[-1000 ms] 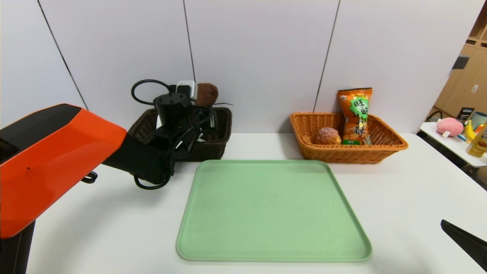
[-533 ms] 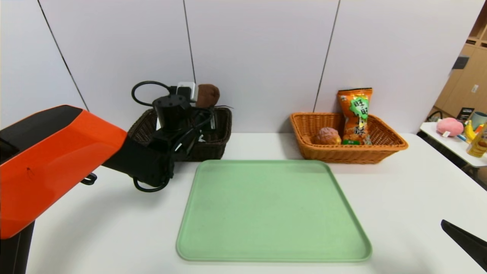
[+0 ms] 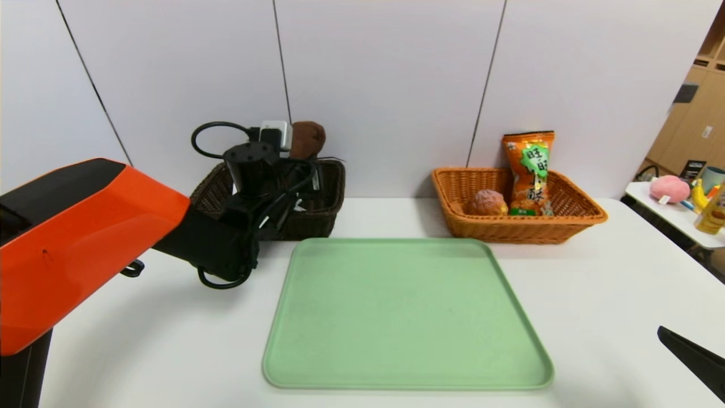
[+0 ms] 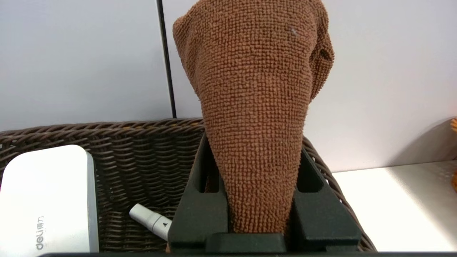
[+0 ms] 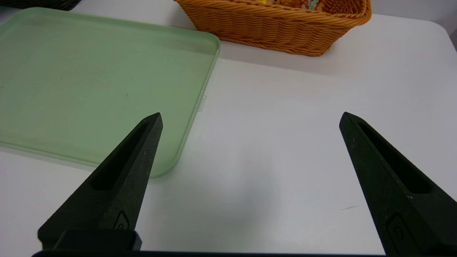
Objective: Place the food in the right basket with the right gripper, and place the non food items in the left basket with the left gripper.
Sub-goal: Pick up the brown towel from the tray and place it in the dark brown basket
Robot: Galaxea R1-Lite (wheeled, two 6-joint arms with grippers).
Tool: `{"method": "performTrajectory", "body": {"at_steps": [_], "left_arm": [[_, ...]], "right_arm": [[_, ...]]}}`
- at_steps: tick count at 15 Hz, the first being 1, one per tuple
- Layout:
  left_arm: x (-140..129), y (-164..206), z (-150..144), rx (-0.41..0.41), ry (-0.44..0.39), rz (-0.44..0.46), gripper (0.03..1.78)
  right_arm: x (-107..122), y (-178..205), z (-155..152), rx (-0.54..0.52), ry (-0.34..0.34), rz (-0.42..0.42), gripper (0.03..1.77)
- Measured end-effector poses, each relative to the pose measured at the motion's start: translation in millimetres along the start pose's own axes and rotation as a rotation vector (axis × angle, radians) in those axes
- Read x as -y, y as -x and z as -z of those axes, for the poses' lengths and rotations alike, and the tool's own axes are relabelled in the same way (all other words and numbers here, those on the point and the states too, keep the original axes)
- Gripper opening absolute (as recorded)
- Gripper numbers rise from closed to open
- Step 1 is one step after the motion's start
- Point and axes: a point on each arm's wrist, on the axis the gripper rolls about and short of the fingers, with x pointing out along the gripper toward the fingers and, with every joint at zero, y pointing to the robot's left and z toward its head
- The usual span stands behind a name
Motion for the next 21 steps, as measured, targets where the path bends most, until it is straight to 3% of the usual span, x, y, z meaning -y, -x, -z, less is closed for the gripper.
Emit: {"method": "performTrajectory", "body": {"at_steps": [10,15,18,21], "left_arm": [[-0.1,-0.6,-0.5,0.067,-0.018,0.01,0.41],[-0.9,-1.9,0.9,0.067,-0.101,0.007,0.41],[1.1,-10.9,-12.7,0.163,-0.046,-0.007,0.41],[1.9,-18.4,-12.8,0.194,-0.069,-0.053,0.41]], "right_arm": [[-0.3,1.8,1.1,0.006,0.006,-0.001,1.71],[-0.4,2.1,0.5,0.01,0.012,-0.002,1.71],[-0.4,2.2,0.5,0.01,0.012,-0.003,1.71],[-0.5,2.2,1.4,0.008,0.013,-0.004,1.71]]}}
